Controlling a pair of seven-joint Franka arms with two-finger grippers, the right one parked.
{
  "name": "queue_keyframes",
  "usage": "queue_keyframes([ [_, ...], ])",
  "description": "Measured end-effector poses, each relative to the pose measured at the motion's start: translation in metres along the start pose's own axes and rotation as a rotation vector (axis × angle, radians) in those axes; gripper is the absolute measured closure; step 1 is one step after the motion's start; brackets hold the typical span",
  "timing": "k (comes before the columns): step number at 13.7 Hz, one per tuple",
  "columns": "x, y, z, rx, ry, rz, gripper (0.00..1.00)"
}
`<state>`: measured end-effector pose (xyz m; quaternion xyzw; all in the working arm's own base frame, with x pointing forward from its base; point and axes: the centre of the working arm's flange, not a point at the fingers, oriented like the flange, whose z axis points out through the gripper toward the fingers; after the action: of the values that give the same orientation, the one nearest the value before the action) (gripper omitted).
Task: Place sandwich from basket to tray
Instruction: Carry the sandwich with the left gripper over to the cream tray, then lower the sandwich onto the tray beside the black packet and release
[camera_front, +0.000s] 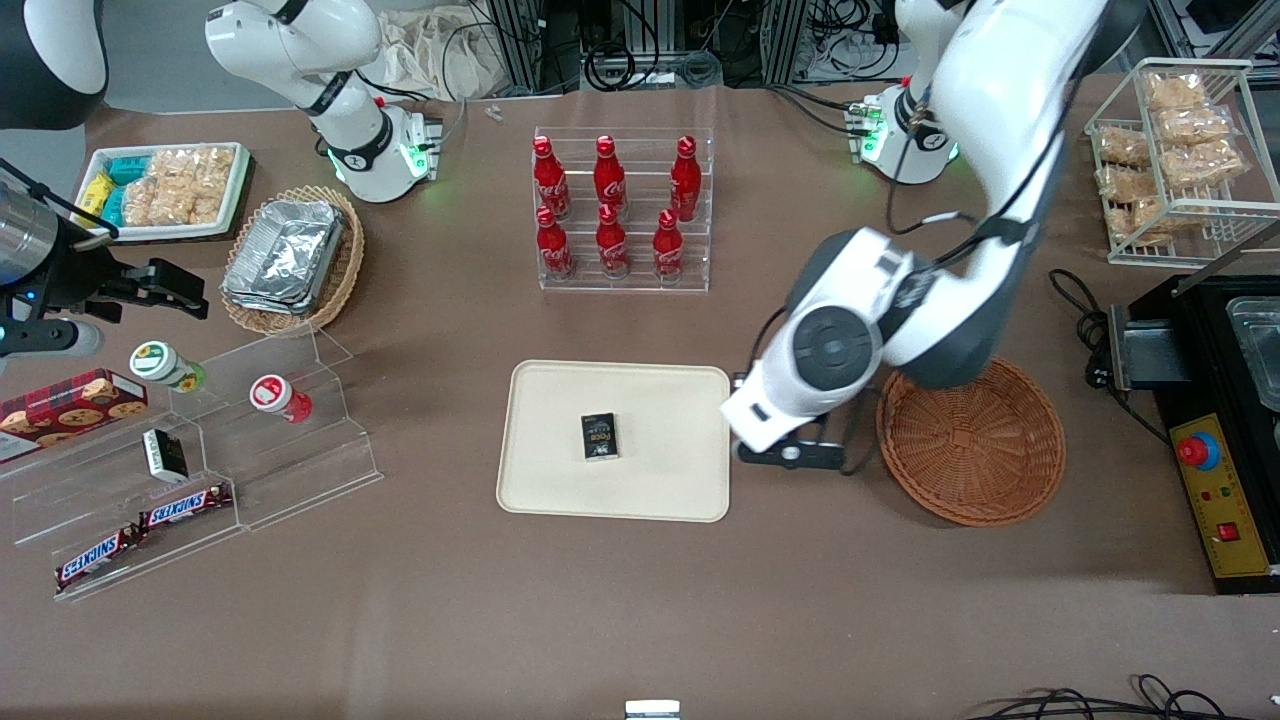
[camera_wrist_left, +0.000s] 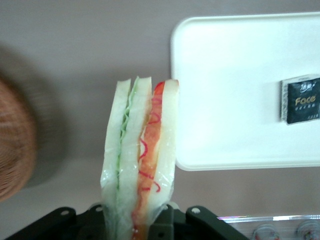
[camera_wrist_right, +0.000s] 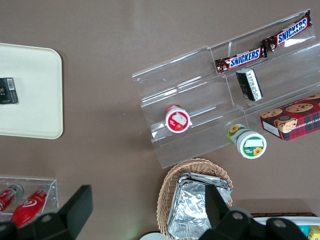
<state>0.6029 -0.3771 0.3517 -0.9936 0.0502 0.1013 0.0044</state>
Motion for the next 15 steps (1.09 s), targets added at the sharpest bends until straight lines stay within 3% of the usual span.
queue_keyframes([
  [3, 0.016, 0.016, 0.055, -0.025, -0.014, -0.009, 0.79],
  [7, 0.029, 0.028, 0.086, -0.072, 0.021, -0.087, 0.79],
  [11, 0.023, 0.052, 0.113, -0.067, 0.020, -0.087, 0.79],
  [13, 0.022, 0.063, 0.125, -0.070, 0.042, -0.105, 0.80],
  [15, 0.023, 0.068, 0.132, -0.077, 0.051, -0.121, 0.74],
])
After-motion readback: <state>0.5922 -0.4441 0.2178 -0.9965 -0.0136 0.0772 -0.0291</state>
